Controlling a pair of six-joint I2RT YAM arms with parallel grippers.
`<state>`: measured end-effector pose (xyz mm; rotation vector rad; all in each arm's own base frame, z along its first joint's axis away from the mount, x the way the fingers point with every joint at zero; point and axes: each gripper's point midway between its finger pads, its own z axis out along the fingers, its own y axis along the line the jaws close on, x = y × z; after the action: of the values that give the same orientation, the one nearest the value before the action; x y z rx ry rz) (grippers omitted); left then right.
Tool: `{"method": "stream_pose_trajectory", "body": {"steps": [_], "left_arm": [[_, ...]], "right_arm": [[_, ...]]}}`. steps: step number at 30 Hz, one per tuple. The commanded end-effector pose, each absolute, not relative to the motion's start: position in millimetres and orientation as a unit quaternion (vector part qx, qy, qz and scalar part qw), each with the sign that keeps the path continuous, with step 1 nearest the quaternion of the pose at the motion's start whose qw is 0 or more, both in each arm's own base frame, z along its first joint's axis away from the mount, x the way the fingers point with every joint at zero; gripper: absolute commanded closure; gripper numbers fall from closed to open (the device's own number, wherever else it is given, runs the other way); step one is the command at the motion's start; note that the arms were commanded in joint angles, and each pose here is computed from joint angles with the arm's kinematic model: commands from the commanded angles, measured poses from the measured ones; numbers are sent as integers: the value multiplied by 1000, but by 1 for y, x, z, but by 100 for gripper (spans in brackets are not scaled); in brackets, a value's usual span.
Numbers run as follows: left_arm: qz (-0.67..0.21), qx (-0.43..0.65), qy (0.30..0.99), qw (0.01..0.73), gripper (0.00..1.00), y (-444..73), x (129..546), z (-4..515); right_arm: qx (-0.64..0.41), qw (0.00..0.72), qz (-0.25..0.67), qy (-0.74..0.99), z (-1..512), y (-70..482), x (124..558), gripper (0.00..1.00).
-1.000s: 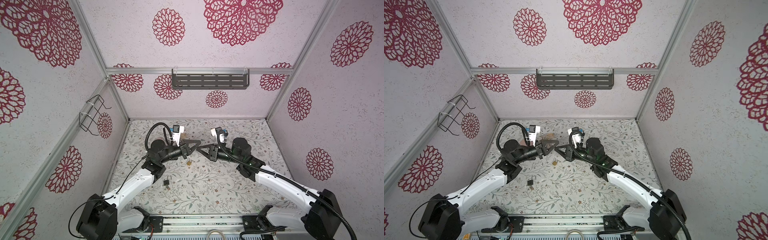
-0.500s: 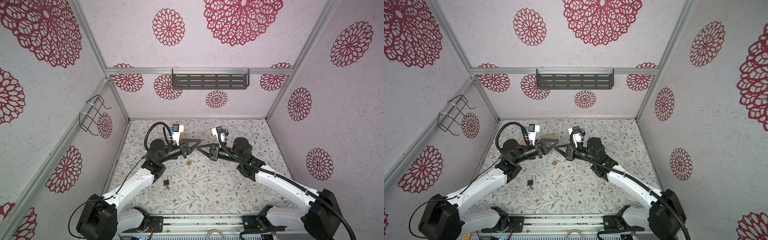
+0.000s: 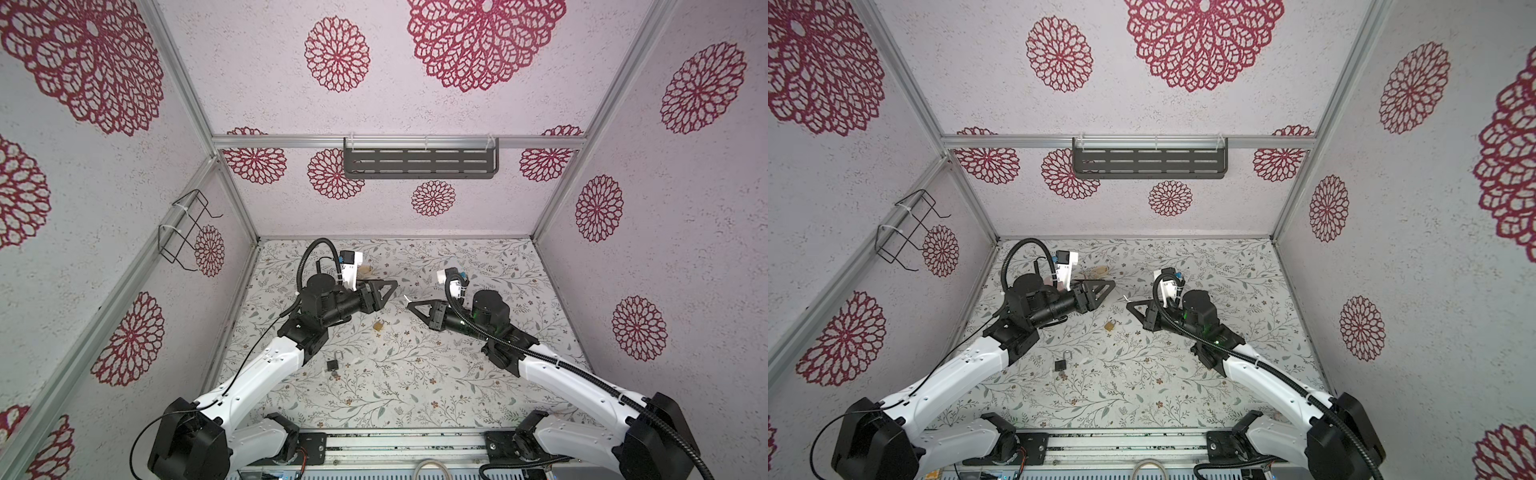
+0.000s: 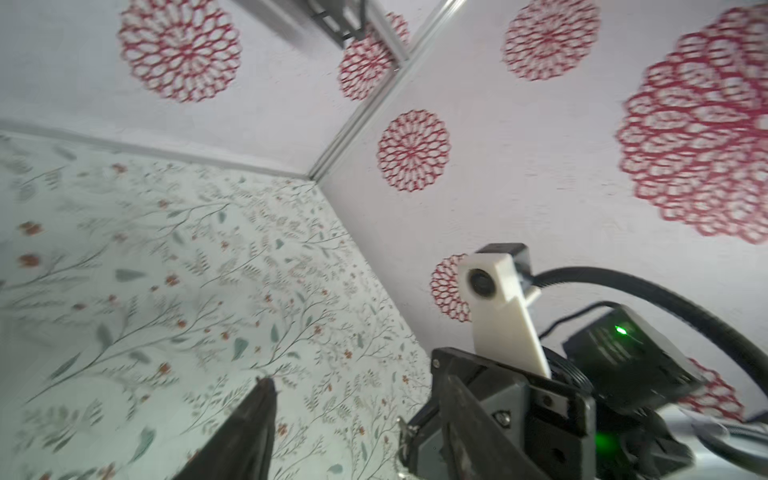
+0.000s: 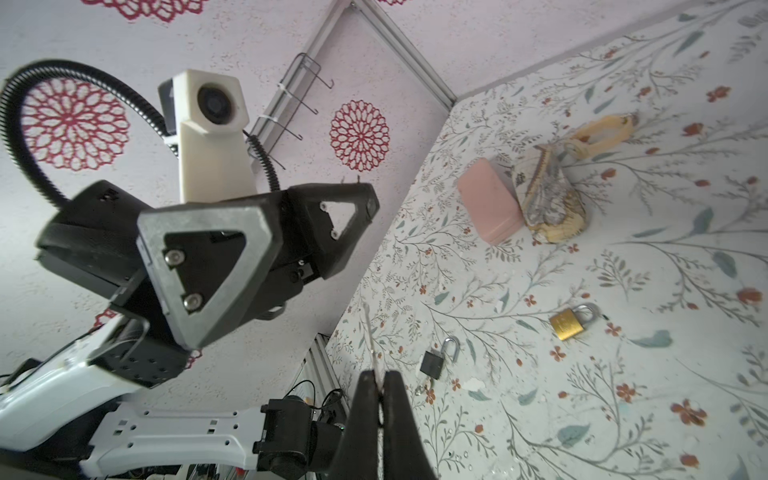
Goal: Unlock with the key
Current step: 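Lower the left gripper and grasp the gold padlock while the right holds the key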
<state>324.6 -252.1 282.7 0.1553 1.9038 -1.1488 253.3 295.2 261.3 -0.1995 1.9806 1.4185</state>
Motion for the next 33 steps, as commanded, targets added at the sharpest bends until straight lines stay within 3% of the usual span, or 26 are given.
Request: {"method": "stream_pose_trajectory", "body": {"steps": [1,10,17,29,33], "left_arm": [[-339,22,857,388,35,-226,338,218],[-197,22,948,248,35,-221,353,123],[-124,54,975,174,38,-227,355,65],[-83,96,980,152,41,-251,357,33],[-59,102,984,135,42,-250,355,13]], "right_arm": [[-42,350,521,777,250,283,260,100],[-36,309,473,824,190,278,257,100],[-36,274,464,842,170,282,253,100],[-30,250,393,884,137,271,257,100],[-39,252,420,871,139,277,252,100]]}}
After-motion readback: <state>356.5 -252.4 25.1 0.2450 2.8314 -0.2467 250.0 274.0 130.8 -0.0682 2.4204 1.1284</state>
